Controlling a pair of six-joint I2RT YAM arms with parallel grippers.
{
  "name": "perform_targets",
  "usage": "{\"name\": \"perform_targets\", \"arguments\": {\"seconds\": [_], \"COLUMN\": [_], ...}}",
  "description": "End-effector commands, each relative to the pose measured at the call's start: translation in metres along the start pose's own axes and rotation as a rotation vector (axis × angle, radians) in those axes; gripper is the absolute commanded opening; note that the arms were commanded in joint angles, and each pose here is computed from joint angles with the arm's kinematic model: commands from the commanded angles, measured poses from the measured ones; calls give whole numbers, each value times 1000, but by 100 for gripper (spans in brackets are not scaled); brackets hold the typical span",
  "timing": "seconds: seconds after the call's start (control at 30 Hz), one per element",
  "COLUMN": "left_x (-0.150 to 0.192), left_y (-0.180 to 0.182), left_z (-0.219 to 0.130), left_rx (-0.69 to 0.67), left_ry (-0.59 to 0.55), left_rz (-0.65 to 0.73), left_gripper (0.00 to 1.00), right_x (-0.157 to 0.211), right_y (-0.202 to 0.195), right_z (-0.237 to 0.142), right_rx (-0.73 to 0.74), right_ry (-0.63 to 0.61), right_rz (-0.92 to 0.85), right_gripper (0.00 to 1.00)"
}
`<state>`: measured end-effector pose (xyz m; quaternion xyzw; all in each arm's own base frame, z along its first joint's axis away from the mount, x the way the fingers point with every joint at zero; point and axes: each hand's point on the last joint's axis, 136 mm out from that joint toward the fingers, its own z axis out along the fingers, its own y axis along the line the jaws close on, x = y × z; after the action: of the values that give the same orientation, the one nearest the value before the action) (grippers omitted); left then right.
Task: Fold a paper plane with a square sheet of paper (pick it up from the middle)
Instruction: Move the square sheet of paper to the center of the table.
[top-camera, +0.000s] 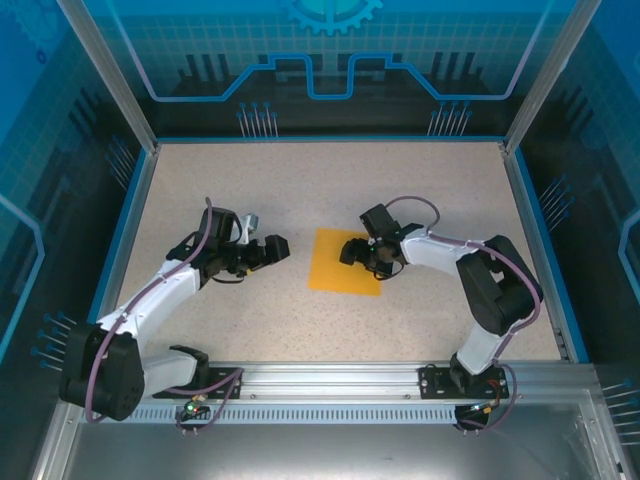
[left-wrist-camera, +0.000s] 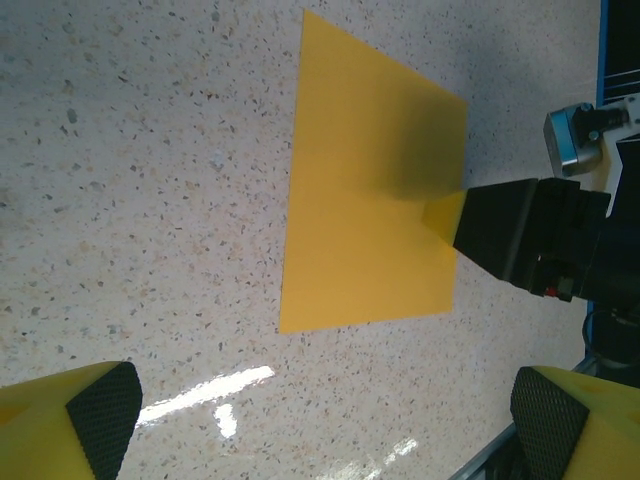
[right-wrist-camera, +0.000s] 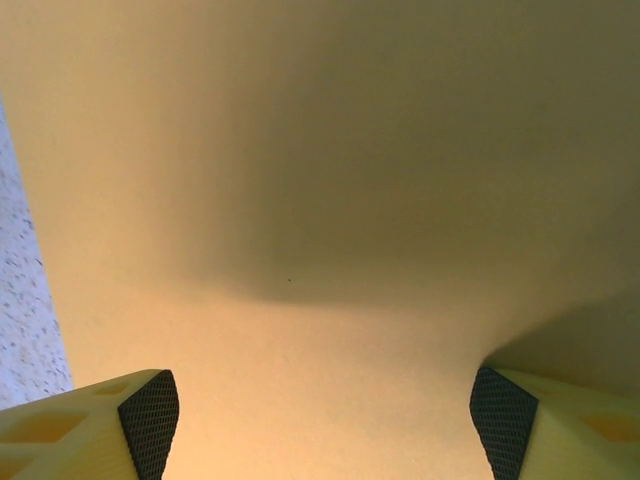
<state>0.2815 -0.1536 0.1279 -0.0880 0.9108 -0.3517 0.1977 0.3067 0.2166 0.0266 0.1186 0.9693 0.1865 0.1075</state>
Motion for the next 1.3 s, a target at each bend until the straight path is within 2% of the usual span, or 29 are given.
{"name": "perform_targets", "arguments": {"seconds": [0.0,0.1,0.27,0.5,0.63,0.73,0.9,1.1,1.27], "left_x": [-2,-3,-12,-19,-17,-12,-7,-7,-7], "left_y": [-4,0,7,16,20,18,21,22,18], "left_z": [-7,-11,-19,-34,-38,-37,-37,-37,-36], "left_rx": [1,-19,-63,-99,-126,-119,-125,-126,-104], "left_ry": [-32,-62,-150,-268,-256,-221,-213,-211,-208], "left_rz": [39,35,6,24,34,39,54,53,55], "left_gripper": [98,99,99,98,99,98,99,99,98], "right_x": [10,0,-3,17,29,40,61,87,86], "right_y": [-16,-7,9,72,98,97,72,39,35], "right_z": [-17,-36,-47,-32,-11,10,25,16,-3], "right_rx": [96,78,53,-101,-127,-88,-30,1,23], "right_ry": [13,-35,-35,29,78,121,174,240,242], "right_rz": [-18,-90,-173,-316,-341,-352,-347,-421,-519], "right_gripper": [83,86,87,79,76,75,73,73,73]}}
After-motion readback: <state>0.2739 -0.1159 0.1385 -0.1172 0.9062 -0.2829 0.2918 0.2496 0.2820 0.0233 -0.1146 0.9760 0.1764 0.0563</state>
